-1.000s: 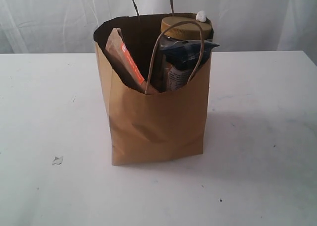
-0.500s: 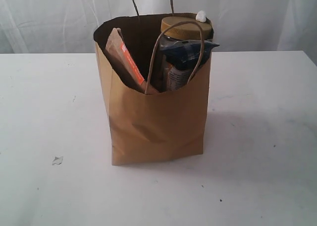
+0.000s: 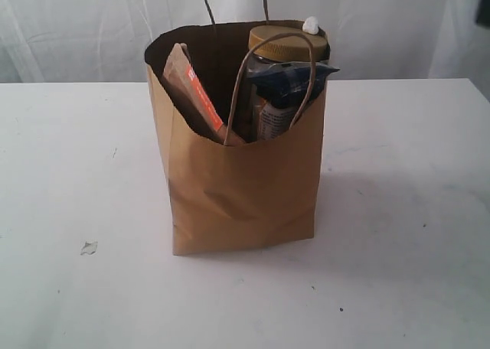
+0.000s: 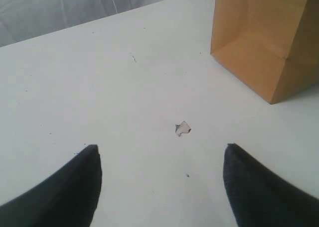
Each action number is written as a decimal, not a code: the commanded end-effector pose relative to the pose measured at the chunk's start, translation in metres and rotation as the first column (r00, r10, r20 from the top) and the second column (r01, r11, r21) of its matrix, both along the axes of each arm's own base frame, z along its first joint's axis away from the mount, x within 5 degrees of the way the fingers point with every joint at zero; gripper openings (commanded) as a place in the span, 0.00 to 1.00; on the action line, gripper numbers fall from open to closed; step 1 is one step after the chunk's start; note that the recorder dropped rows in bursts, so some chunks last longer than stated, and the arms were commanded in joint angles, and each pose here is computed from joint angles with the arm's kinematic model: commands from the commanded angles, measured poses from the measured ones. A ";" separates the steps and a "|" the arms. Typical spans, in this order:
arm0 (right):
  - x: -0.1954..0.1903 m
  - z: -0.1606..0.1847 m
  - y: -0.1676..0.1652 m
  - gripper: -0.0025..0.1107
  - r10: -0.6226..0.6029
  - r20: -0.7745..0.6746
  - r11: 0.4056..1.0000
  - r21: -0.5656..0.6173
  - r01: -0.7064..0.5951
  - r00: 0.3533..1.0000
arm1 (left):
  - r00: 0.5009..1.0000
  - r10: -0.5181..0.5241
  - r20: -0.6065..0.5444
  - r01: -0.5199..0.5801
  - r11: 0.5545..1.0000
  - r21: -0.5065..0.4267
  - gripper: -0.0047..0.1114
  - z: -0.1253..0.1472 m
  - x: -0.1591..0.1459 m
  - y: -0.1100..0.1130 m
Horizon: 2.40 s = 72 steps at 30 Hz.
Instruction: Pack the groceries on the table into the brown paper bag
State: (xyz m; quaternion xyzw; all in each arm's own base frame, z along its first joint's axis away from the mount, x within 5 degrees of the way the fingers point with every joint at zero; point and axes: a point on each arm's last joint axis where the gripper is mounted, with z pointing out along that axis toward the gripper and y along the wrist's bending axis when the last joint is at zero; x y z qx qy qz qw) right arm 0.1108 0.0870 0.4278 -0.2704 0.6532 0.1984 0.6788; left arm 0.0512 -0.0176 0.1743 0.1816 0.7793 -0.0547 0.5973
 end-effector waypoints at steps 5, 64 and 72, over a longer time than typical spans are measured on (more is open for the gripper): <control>-0.027 -0.046 -0.019 0.02 0.005 -0.145 0.992 -0.127 -0.023 0.989 | 1.000 -0.001 -0.001 0.001 1.000 -0.016 0.65 -0.001 0.000 0.000; -0.056 -0.231 -0.076 0.02 -0.459 -0.025 0.884 -0.111 0.453 0.888 | 1.000 -0.001 -0.001 0.001 1.000 -0.016 0.65 -0.001 0.000 0.000; -0.056 -0.231 -0.076 0.02 -0.461 -0.074 0.887 -0.051 0.458 0.884 | 1.000 -0.001 -0.001 0.001 1.000 -0.016 0.65 -0.001 0.000 0.000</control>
